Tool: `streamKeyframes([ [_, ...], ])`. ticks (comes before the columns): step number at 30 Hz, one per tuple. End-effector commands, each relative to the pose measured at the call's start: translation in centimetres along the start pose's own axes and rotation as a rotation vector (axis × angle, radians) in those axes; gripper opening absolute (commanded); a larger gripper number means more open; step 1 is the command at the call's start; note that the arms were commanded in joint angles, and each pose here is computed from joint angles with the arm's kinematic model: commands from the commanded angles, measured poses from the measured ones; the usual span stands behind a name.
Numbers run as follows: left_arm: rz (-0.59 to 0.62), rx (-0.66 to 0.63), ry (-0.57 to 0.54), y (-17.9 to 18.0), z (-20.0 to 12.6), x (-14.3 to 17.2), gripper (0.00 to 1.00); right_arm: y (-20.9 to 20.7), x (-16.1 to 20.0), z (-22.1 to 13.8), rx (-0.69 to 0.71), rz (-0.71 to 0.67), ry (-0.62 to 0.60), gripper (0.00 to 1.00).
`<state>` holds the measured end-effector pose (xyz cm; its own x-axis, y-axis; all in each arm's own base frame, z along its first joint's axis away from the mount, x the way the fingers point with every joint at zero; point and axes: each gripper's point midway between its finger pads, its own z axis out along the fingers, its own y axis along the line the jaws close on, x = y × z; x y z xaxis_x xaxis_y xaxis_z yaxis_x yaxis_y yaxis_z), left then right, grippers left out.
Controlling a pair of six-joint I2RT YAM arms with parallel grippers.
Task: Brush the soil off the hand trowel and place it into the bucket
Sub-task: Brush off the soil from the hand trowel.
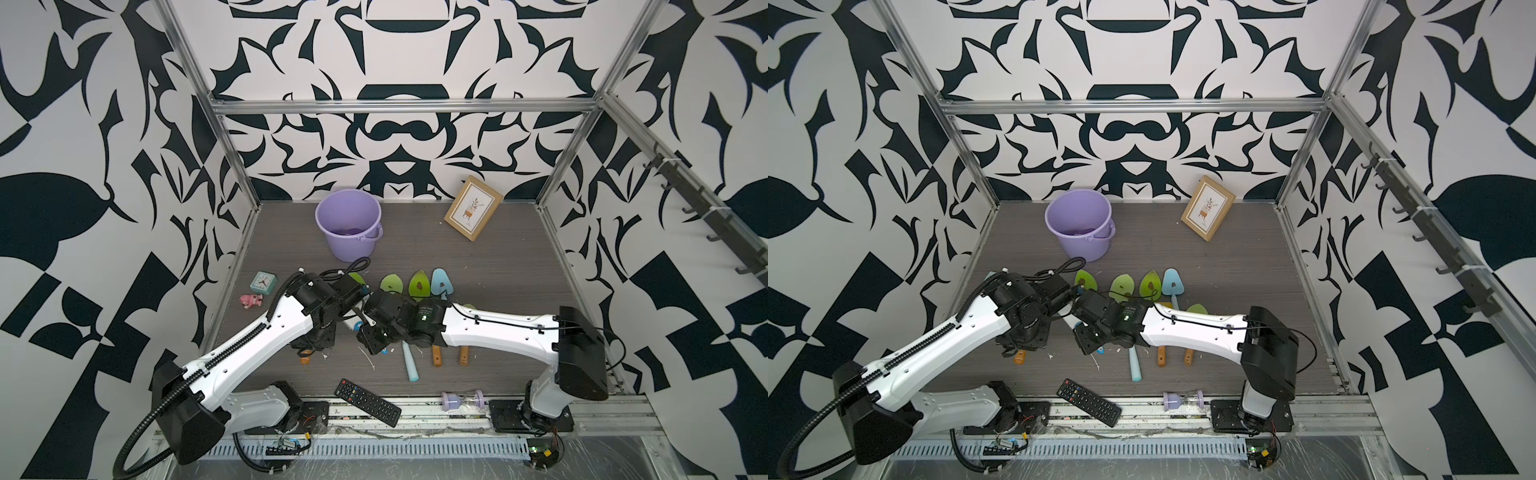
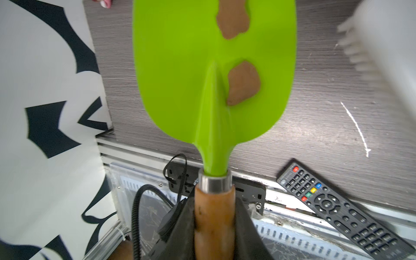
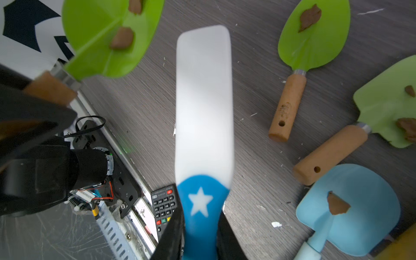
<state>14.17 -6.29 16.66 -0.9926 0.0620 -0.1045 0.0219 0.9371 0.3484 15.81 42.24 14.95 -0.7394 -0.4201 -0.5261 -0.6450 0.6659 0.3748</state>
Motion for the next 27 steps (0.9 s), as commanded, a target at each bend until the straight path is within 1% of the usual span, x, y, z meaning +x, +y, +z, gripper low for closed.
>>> streamKeyframes([
  [1, 0.062, -0.264, 0.067, 3.7, -1.2, 0.5, 0.00, 2.0, -2.3, -1.7, -0.085, 0.011, -0.109, 0.00],
  [4, 0.130, -0.322, 0.094, 2.2, -0.7, 0.5, 0.00, 1.0, -1.6, -1.6, -0.077, 0.037, -0.106, 0.00],
  [7, 0.188, -0.436, 0.157, 1.9, 0.6, 0.3, 0.00, -0.3, -0.8, -2.0, -0.050, 0.058, -0.100, 0.00],
  [8, 0.184, -0.437, 0.157, 1.4, 0.5, 0.2, 0.00, -0.6, -0.7, -2.1, -0.045, 0.063, -0.100, 0.00],
  [10, 0.174, -0.440, 0.121, 1.0, 0.2, -0.6, 0.00, -1.2, -0.2, -2.2, -0.033, 0.071, -0.090, 0.00],
  [12, 0.200, -0.456, 0.136, 1.0, 0.3, -0.9, 0.00, -1.4, 0.0, -2.2, -0.030, 0.073, -0.083, 0.00],
  [14, 0.182, -0.428, 0.153, 0.4, 0.4, -0.9, 0.00, -1.2, -0.1, -2.3, -0.052, 0.074, -0.092, 0.00],
  [16, 0.190, -0.397, 0.167, -0.3, 0.5, -1.0, 0.00, -1.0, -0.3, -2.3, -0.078, 0.070, -0.099, 0.00],
  [17, 0.197, -0.356, 0.168, -0.9, 0.5, -0.9, 0.00, -0.7, -0.5, -2.4, -0.097, 0.067, -0.107, 0.00],
  [20, 0.197, -0.243, 0.162, -2.2, 0.7, -0.8, 0.00, 0.2, -1.3, -3.2, -0.192, 0.062, -0.144, 0.00],
  [23, 0.194, -0.186, 0.174, -2.4, 0.8, -0.4, 0.00, 1.3, -2.2, -4.0, -0.297, 0.055, -0.182, 0.00],
  [25, 0.196, -0.153, 0.177, -2.6, 0.7, -0.1, 0.00, 1.7, -2.9, -4.8, -0.366, 0.073, -0.199, 0.00],
  [27, 0.190, -0.113, 0.167, -2.8, 0.5, 0.1, 0.00, 1.8, -3.4, -5.3, -0.398, 0.083, -0.209, 0.00],
])
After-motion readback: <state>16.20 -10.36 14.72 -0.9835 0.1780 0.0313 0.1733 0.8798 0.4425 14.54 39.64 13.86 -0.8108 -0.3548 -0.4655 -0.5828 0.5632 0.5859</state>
